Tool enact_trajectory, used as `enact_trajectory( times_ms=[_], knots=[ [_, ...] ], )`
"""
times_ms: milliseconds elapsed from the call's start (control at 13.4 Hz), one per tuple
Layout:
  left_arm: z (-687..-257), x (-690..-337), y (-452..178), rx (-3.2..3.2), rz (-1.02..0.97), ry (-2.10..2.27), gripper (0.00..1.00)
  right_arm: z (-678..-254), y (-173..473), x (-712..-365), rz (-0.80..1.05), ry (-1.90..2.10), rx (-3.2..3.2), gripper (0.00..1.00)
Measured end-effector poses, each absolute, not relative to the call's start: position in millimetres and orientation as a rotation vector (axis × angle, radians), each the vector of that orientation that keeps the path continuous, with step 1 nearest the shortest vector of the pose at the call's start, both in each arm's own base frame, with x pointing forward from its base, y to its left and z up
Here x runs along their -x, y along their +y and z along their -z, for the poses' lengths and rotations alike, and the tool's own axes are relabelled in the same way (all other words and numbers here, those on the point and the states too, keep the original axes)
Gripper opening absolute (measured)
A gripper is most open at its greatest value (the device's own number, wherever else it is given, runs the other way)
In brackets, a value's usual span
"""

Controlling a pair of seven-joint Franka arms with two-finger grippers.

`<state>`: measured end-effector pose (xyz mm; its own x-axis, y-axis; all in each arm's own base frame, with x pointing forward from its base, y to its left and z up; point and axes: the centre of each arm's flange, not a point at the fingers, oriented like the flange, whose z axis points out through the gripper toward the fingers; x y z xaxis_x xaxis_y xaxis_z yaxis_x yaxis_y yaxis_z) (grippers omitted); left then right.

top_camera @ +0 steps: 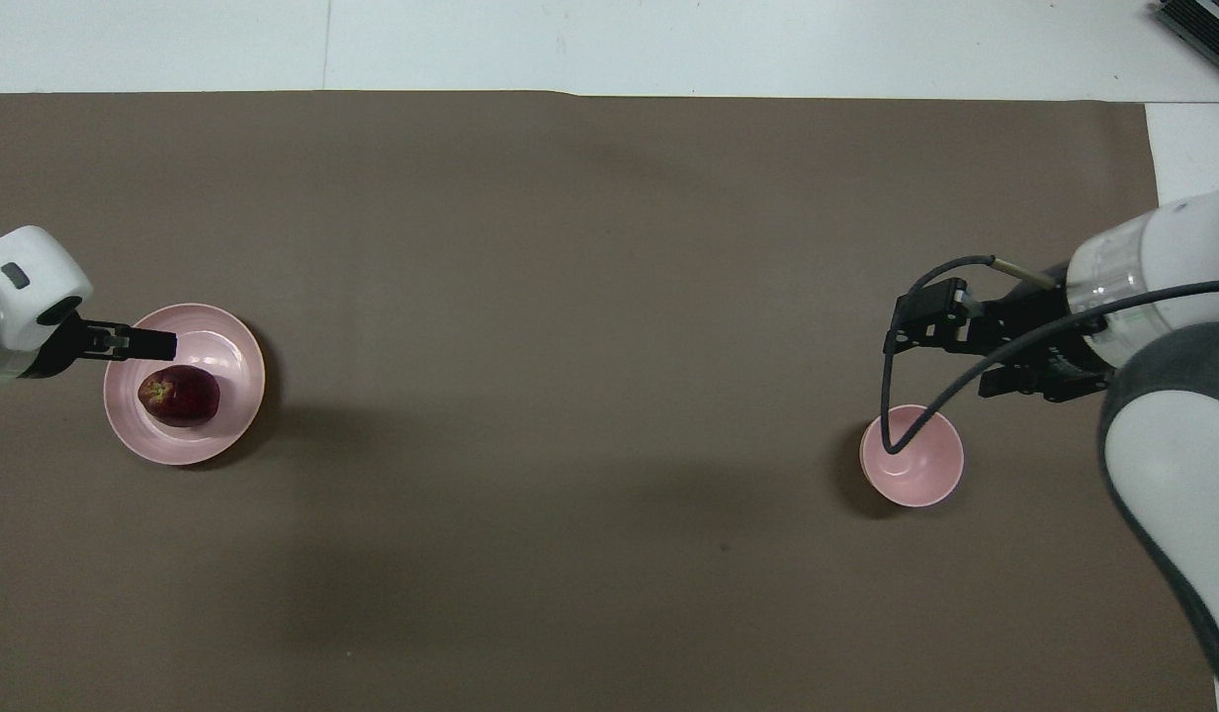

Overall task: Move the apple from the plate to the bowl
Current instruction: 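Lower the left gripper onto the red apple while the right gripper advances, then lift the apple with the left gripper while the right gripper moves toward it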

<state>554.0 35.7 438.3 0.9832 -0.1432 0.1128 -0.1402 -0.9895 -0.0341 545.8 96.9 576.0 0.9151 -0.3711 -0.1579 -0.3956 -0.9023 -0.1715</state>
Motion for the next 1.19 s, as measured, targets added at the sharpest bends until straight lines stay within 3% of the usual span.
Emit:
enact_trajectory(
  times_ms=[298,744,819,967,1191],
  knots=[
    [-375.1,-546.7,42.0,3.103,0.19,0.204,1.0,-549.6,131.7,-554.1,-0.236,0.737,2.762,1.0],
    [-341.4,-532.0,41.5,3.104,0.193,0.204,1.0,-514.0,192.9,-569.8,-0.313,0.976,2.569,1.0],
    [-341.3,-532.1,41.9,3.104,0.194,0.202,0.92,-507.7,203.9,-571.9,-0.313,1.003,2.549,1.0],
    [-343.0,-533.0,42.7,3.101,0.209,0.202,0.67,-496.7,225.4,-574.6,-0.313,1.048,2.509,1.0],
    [-344.7,-536.5,42.9,3.093,0.259,0.206,0.6,-486.1,246.3,-576.5,-0.353,1.096,2.428,1.0]
  ],
)
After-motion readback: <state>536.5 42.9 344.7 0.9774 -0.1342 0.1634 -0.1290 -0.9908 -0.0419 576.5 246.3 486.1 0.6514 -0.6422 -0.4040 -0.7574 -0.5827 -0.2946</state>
